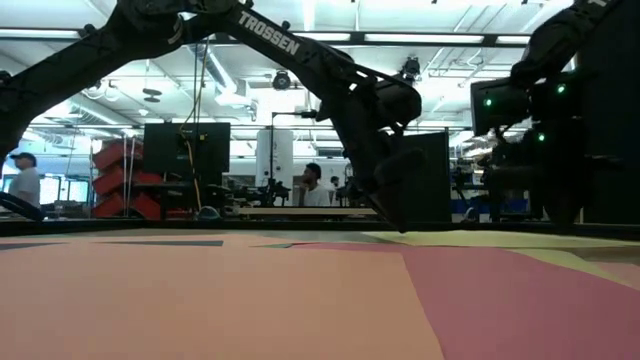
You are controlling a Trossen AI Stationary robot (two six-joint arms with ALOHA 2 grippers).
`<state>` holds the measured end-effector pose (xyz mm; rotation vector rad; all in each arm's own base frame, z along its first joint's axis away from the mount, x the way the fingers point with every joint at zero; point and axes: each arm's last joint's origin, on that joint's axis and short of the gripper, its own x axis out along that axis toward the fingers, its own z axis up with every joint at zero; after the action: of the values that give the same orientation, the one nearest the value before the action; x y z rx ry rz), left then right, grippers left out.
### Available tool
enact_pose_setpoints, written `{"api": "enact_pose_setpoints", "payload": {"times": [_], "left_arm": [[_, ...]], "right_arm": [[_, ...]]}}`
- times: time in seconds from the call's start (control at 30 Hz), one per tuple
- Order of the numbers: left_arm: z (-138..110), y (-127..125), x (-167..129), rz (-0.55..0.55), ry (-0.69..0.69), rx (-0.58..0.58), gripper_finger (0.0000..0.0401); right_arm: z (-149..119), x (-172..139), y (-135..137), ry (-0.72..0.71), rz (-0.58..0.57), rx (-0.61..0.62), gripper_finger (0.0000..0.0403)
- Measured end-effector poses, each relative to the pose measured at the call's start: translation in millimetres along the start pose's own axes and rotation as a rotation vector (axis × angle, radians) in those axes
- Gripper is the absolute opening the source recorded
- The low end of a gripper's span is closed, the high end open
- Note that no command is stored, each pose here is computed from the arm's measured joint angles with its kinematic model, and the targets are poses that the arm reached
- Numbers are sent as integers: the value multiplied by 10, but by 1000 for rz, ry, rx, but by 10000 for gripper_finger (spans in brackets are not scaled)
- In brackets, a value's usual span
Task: Organize paper
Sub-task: Stack the yellow colored paper on top of the yellow colored paper
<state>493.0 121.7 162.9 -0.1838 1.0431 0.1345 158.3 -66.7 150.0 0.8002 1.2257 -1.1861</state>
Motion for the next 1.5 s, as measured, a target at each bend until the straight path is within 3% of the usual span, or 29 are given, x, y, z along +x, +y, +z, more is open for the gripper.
{"api": "enact_pose_setpoints", "payload": {"times": [0.2,0.4,0.67,0.97,1.5], "left_arm": [[71,75,-131,19,19,-16,0],[129,75,-283,34,53,7,0],[-40,182,-250,85,190,26,0],[-269,443,-152,97,294,-53,0],[-190,459,-112,113,198,-67,0]], "right_arm": [[7,-121,-86,-82,14,32,0],[69,-85,-192,-89,-79,85,0],[191,76,-256,-47,-185,127,0],[234,231,-256,33,-243,112,0],[296,301,-138,21,-143,58,0]]}}
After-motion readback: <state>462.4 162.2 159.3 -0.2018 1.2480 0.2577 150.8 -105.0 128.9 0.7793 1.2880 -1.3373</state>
